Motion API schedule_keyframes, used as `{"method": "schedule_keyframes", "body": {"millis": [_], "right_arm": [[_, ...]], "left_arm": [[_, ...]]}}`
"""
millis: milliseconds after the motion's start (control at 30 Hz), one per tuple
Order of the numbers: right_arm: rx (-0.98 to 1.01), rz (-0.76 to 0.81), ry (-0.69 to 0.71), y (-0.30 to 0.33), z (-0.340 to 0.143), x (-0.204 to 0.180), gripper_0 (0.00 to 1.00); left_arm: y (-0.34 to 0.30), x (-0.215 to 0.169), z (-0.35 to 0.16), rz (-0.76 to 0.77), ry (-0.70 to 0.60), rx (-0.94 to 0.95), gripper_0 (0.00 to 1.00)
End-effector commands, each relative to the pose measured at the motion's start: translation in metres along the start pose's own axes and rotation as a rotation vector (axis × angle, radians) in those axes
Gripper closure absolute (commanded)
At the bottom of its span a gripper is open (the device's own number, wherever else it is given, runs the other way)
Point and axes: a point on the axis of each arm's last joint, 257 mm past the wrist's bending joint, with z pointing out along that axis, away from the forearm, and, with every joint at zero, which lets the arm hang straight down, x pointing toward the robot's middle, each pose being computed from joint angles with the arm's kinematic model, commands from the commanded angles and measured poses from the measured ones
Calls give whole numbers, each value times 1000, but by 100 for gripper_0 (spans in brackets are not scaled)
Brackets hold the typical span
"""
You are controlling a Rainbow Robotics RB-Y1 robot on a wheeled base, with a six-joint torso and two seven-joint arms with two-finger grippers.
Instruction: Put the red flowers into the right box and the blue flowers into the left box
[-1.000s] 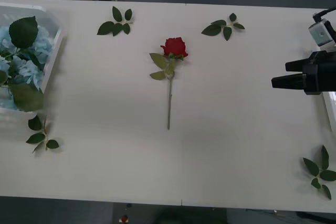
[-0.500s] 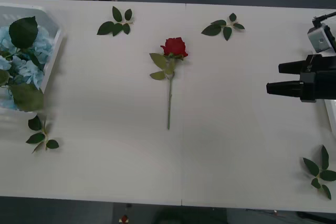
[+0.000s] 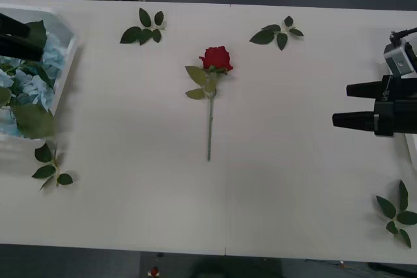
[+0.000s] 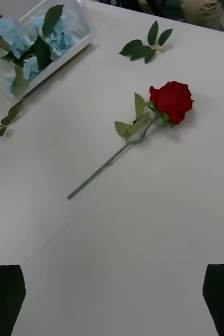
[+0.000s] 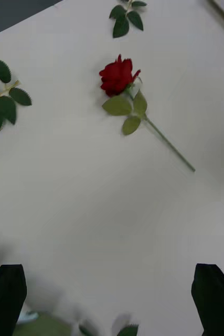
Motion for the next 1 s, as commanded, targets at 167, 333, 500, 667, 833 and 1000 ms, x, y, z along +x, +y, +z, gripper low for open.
{"method": "schedule_keyframes", "body": {"millis": [167,333,500,667,833,1000], "right_arm": [[7,-73,-16,2,-7,-15,0],[9,-72,-16,2,-7,-15,0],[15,-74,-21,0,-7,-16,0],[19,-77,-19,-1,-7,-16,0],[21,-78,-21,-1,-7,-17,0],[23,-76,-24,-2,-7,-17,0]], "left_arm": [[-25,-30,84,-77,-100,39,8],[-36,-36,147,-156,-111,17,8],[-48,-46,186,-222,-114,-3,8],[-59,-61,212,-224,-76,-40,8],[-68,-69,233,-212,-18,-100,8],[-74,-72,253,-157,10,-157,8]]}}
